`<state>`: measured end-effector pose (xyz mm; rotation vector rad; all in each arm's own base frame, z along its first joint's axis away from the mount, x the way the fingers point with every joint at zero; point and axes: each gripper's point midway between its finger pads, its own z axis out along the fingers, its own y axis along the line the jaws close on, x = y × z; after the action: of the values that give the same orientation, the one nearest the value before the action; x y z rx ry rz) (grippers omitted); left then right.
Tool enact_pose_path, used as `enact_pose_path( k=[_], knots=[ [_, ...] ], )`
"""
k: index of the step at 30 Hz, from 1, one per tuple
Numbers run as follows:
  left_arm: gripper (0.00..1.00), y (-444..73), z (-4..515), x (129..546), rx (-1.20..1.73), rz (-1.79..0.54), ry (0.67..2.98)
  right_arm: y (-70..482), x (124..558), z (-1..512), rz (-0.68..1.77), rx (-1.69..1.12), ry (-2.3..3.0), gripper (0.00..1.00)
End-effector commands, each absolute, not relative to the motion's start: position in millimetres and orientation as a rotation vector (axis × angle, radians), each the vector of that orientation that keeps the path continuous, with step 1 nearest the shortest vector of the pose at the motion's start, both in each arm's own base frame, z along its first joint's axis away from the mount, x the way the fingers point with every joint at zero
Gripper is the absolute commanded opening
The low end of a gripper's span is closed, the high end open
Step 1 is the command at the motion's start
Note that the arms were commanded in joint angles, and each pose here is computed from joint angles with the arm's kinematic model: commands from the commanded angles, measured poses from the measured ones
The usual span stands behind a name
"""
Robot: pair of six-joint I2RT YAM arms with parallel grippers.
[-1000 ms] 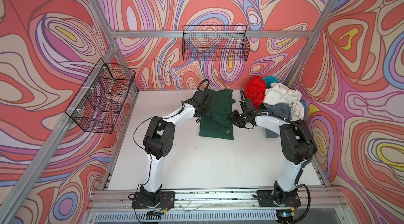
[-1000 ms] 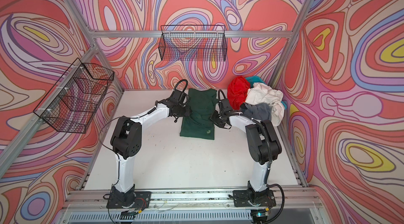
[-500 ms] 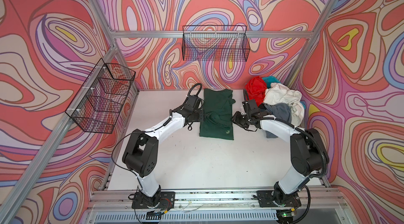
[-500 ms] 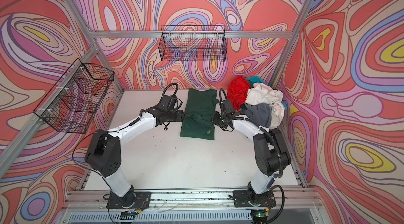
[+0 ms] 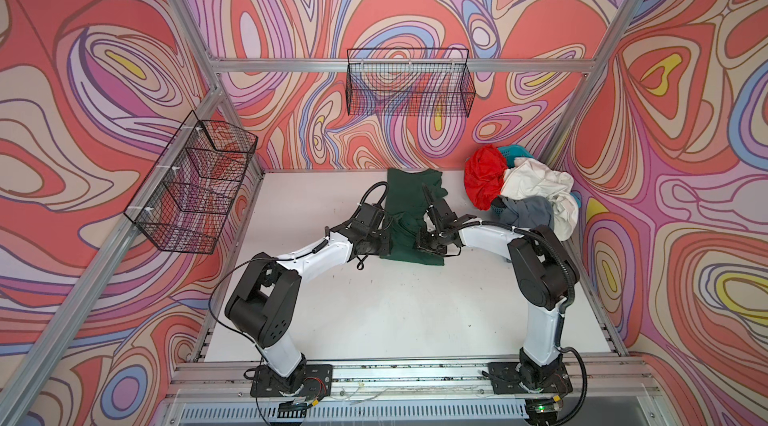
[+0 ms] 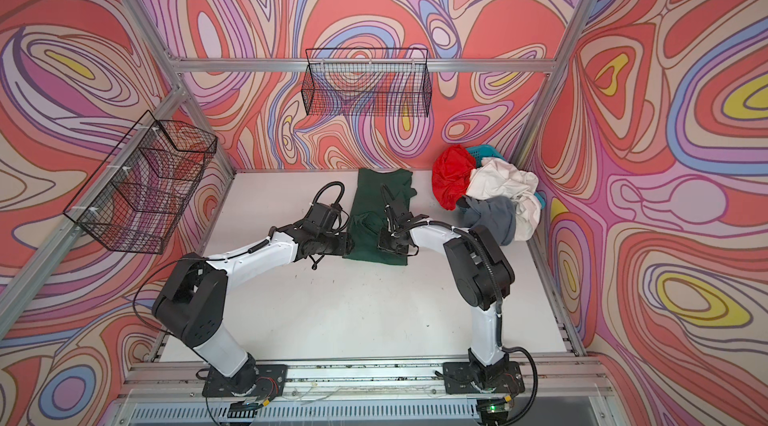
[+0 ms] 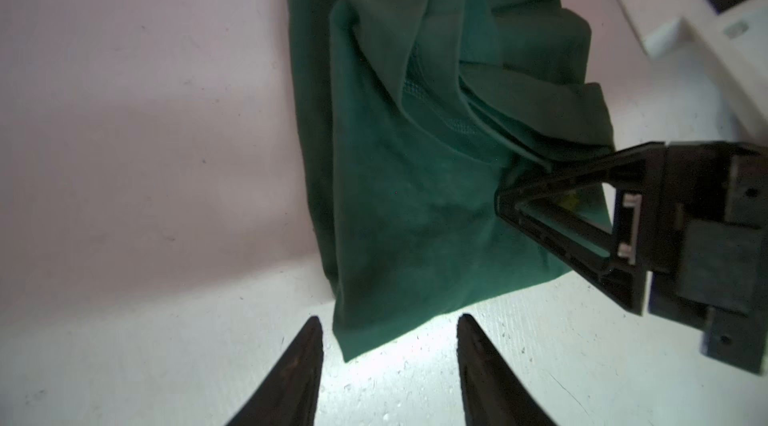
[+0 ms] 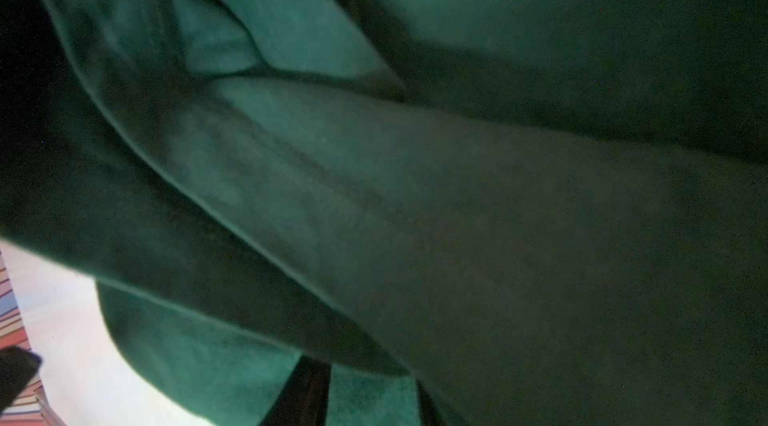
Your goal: Fold and stack the t-shirts
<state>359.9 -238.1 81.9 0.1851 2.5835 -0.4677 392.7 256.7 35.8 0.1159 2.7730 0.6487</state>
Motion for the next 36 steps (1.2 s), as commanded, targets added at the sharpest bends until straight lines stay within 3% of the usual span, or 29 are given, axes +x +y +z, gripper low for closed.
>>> enact_pose_path(
  k=[1, 10, 20, 29, 31, 36],
  knots=[
    [0.52, -243.3, 63.5, 363.3, 0.223, -0.452, 2.599, 258.0, 408.8, 45.3, 0.58, 0.068, 2.725, 0.35],
    [0.42, -232.6, 9.7, 359.3, 0.216, -0.292, 2.757, 260.9, 435.0, 44.6, 0.526, 0.095, 2.686, 0.34],
    [0.34, -228.1, 1.4, 351.4, 0.219, -0.288, 2.77, 256.5, 483.3, 52.0, 0.433, 0.062, 2.619, 0.33],
    [0.33, -219.1, -3.4, 342.4, 0.225, -0.254, 2.782, 226.2, 532.8, 52.9, 0.436, 0.163, 2.58, 0.31],
    [0.33, -218.7, -3.6, 341.7, 0.228, -0.251, 2.785, 210.4, 538.1, 58.1, 0.407, 0.207, 2.578, 0.36],
    [0.35, -218.8, 4.3, 342.4, 0.226, -0.258, 2.769, 170.6, 529.3, 97.8, 0.276, 0.275, 2.519, 0.65]
  ],
)
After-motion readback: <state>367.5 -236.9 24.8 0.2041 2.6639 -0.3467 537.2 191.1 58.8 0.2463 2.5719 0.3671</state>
